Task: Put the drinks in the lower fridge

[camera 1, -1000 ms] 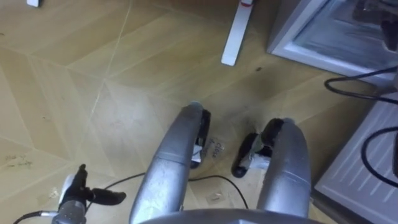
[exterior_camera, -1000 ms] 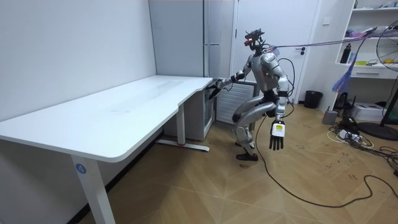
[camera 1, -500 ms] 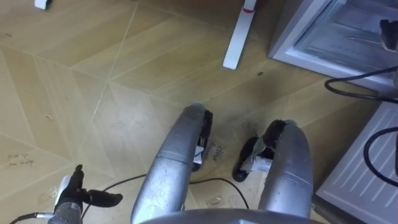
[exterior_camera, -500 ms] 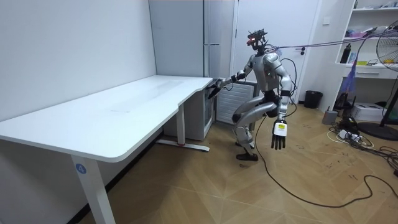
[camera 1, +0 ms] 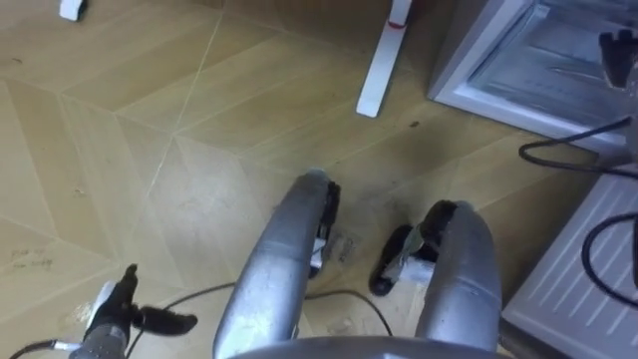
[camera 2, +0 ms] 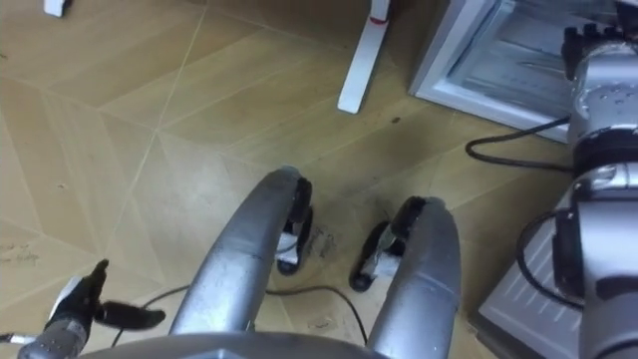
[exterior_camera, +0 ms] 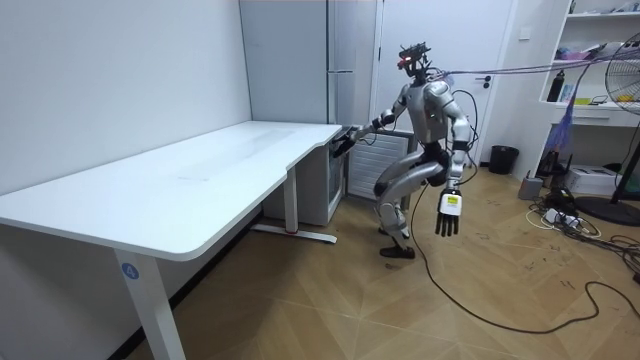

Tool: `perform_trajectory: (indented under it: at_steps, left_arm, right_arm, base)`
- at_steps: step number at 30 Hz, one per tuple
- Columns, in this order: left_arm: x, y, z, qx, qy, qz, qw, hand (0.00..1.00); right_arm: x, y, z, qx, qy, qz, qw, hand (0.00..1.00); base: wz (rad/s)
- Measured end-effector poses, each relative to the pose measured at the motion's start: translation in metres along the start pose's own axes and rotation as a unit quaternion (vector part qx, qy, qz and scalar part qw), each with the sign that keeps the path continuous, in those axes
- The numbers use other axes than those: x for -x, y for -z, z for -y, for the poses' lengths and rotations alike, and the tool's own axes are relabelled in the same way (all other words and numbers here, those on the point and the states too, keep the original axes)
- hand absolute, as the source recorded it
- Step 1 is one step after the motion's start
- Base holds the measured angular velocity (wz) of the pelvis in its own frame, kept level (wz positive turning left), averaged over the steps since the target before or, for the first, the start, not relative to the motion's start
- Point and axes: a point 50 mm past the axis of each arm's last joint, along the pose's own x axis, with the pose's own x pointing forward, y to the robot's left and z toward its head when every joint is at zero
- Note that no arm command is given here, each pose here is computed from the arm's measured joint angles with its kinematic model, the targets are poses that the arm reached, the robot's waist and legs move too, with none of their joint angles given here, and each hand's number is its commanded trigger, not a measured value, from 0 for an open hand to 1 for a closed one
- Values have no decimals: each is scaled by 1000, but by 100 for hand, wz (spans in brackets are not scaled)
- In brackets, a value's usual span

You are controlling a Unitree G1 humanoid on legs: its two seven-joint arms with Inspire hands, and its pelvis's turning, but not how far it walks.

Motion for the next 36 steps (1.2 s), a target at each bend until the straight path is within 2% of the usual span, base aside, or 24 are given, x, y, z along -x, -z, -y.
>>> perform_trajectory:
  at_steps: [3, 12, 14, 17, 21, 25, 28, 31, 36]
  left_arm:
    - [1, 6, -3, -4, 4, -13, 1000, 0]
    - [-3, 15, -11, -4, 5, -50, 999, 0]
    - [-2, 20, -11, -6, 4, -62, 998, 0]
    - [-3, 22, -12, -5, 1, -71, 997, 0]
    - [-5, 21, -7, 1, 4, -77, 997, 0]
    - [-7, 18, 5, 8, 7, -90, 996, 0]
    - [-6, 21, 24, 16, 25, -101, 994, 0]
    - [-5, 23, 32, 21, 31, -107, 994, 0]
    - [-1, 30, 42, 47, 23, -125, 991, 0]
  right_arm:
    - [-2, 1, 28, 24, 2, -12, 1000, 0]
    - [5, 0, 104, 229, -11, -68, 971, 0]
    - [13, -5, 135, 302, 21, -93, 948, 0]
    - [22, -8, 164, 396, 54, -132, 907, 0]
    - [36, -6, 197, 475, 86, -185, 856, 0]
    - [59, 11, 236, 534, 113, -253, 799, 0]
    - [87, 24, 274, 554, 139, -311, 760, 0]
    - [115, 39, 305, 565, 159, -368, 722, 0]
    - [148, 54, 333, 542, 183, -409, 712, 0]
  base:
    - [-3]
    - [-5]
    - [0]
    - [-10]
    - [-11]
    - [-9]
    - [8]
    - [1]
    - [0]
